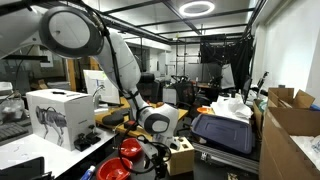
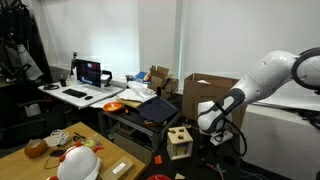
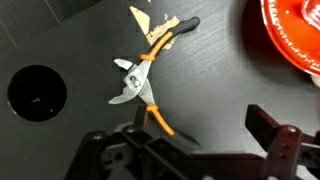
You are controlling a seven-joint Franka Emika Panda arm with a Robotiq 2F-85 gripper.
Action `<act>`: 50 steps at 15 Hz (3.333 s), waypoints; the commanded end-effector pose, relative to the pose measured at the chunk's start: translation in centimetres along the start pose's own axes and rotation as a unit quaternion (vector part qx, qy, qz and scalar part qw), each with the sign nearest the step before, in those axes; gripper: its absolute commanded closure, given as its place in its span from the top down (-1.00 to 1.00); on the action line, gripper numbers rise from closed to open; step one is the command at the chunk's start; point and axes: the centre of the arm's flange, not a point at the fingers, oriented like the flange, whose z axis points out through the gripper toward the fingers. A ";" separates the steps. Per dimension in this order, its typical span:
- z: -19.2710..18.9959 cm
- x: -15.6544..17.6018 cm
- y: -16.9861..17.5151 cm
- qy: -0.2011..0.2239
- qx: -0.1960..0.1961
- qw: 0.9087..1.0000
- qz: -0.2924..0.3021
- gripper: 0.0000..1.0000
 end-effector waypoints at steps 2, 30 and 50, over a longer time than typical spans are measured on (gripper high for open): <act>0.9 2.4 1.3 0.014 -0.025 0.997 -0.067 1.00; 6.8 6.5 1.9 0.001 -0.037 0.972 -0.231 0.32; 4.3 5.1 2.6 -0.010 -0.070 0.973 -0.218 -0.89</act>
